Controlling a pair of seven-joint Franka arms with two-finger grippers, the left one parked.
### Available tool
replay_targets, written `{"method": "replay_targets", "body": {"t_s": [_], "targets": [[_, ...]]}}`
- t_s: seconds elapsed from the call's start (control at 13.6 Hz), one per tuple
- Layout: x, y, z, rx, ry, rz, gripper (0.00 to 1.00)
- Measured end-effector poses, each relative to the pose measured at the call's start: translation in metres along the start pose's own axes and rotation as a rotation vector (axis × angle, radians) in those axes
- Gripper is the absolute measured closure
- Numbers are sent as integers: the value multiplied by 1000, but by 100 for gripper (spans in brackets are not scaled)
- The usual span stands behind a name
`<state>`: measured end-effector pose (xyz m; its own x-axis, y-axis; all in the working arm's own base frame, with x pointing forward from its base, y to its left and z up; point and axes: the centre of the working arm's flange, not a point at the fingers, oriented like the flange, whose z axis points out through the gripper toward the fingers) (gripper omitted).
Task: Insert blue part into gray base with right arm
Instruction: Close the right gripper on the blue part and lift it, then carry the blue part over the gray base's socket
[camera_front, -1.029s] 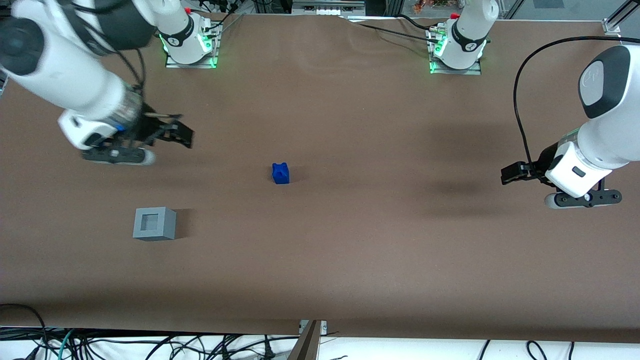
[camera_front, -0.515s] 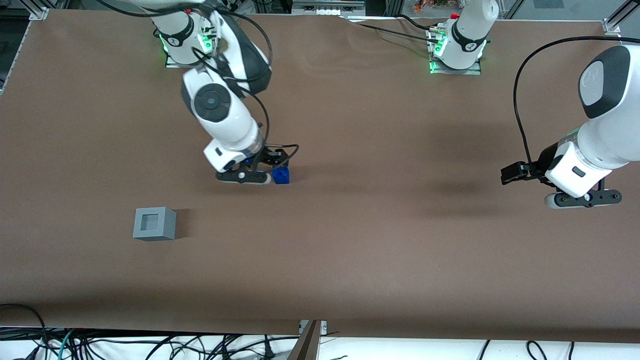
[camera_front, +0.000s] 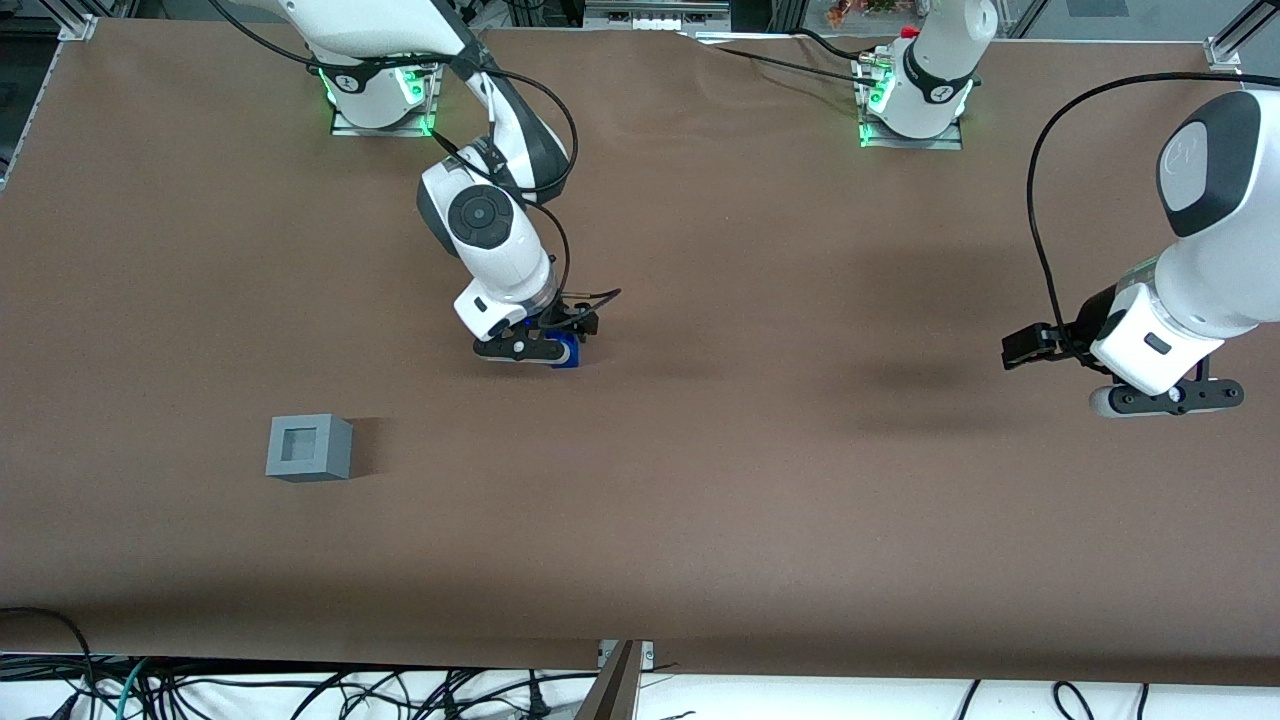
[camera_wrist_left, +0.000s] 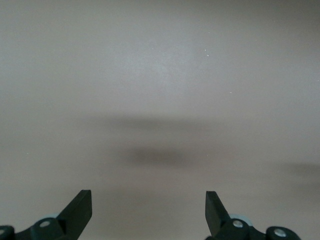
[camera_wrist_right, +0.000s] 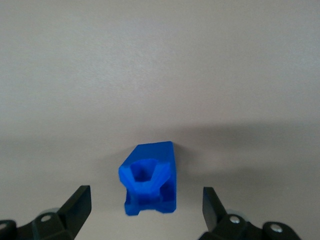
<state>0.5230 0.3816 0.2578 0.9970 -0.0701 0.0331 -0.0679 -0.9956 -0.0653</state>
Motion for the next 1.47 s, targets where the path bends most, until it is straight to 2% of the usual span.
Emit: {"method": "replay_targets", "body": {"t_s": [0.22, 0.37, 0.51, 0.59, 0.66, 0.74, 0.96, 1.03, 1.18, 1.25, 1.4, 1.47], "targets": [[-5, -3, 18, -5, 5, -1, 5], [-6, -3, 22, -6, 4, 0, 12], [-6, -3, 23, -7, 4, 6, 30], [-6, -3, 23, -7, 4, 7, 30], [-6, -2, 22, -7, 4, 8, 36], [-5, -2, 22, -7, 5, 9, 49], [6, 6, 14, -15, 21, 8, 50], [17, 16, 2, -35, 17, -3, 50], [50, 52, -46, -96, -15, -50, 50], [66, 73, -73, -112, -35, -76, 50], [99, 133, -119, -116, -71, -149, 50], [116, 173, -133, -109, -76, -178, 50]]}}
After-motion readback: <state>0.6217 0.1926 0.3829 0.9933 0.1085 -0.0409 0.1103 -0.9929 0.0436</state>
